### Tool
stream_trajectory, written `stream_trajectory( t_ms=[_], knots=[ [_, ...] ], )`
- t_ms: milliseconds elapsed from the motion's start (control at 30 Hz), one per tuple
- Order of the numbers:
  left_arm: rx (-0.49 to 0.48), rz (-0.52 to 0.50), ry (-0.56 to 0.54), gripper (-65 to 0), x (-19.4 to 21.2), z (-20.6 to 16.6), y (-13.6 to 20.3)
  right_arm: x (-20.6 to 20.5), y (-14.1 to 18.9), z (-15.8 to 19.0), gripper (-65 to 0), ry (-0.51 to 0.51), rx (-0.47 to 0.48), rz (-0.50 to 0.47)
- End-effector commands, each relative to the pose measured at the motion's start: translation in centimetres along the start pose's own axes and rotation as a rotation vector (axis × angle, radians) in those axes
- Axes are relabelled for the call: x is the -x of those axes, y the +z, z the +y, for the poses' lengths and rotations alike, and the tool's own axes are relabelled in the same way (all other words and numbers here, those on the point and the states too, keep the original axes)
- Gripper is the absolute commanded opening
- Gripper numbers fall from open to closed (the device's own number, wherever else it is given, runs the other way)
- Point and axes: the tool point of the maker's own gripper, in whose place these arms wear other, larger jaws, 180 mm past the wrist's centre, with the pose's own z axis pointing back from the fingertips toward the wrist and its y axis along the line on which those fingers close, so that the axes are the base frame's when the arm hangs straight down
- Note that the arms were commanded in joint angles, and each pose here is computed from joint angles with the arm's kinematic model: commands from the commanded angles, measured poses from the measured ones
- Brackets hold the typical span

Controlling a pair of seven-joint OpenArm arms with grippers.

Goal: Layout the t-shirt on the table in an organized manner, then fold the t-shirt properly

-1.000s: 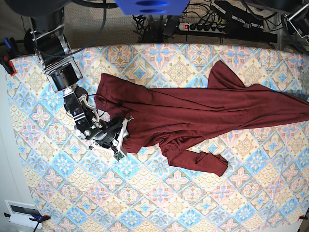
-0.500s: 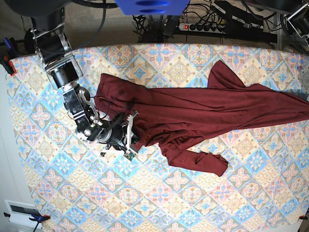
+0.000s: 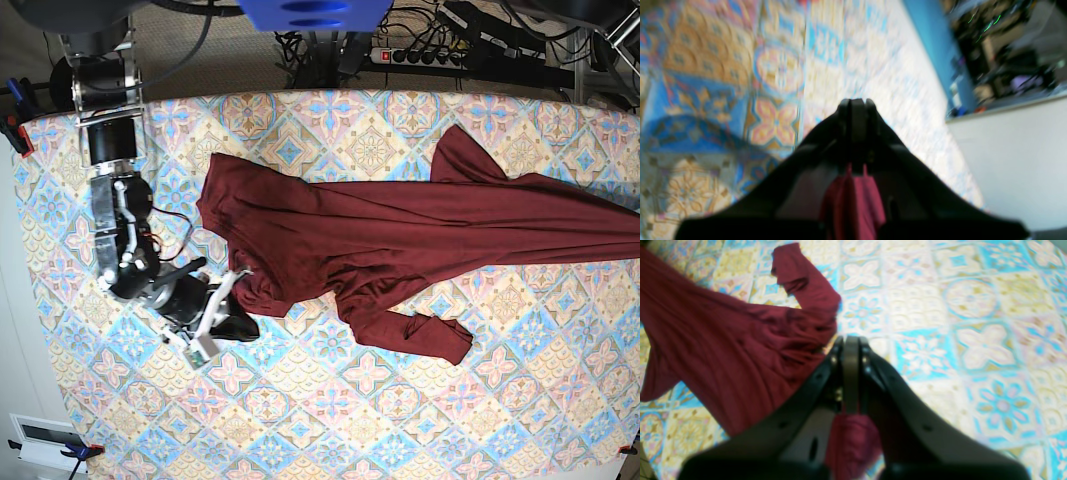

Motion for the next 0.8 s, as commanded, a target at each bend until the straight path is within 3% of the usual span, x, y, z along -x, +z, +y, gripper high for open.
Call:
stream_trajectory(
  t_ms=[0,100,200,333,533,767],
  knots=[
    [0.049,-0.060,-0.032,-65.0,-3.2,-2.1,0.5,-2.0,0.9,-1.4,-65.0,-0.007,0.018,-0.063],
    [0.116,-0.061,-0.043,-65.0,-4.1,-4.5,0.2,-2.8,1.7,-3.8,-65.0,-0.054,0.045,-0.082],
    [0.129,-0.050,-0.043,-65.0,-4.0,-5.0,0.0,-2.4,0.7,-3.7,-65.0,-0.036,0.024,0.000],
    [0.107,-0.034,-0.041,-65.0,-3.0,-4.2,-0.3,-0.2,-1.4,-1.3,-62.3,0.032,-0.039,0.128],
    [0.053,0.030,-0.047,-65.0,0.9,-2.4,-1.3,0.7,-7.1,4.4,-59.6,0.249,-0.095,0.248],
    [0.042,0.053,-0.014,-65.0,2.9,-1.4,-1.4,3.5,-10.6,5.5,-59.4,0.244,-0.084,0.304]
  ],
)
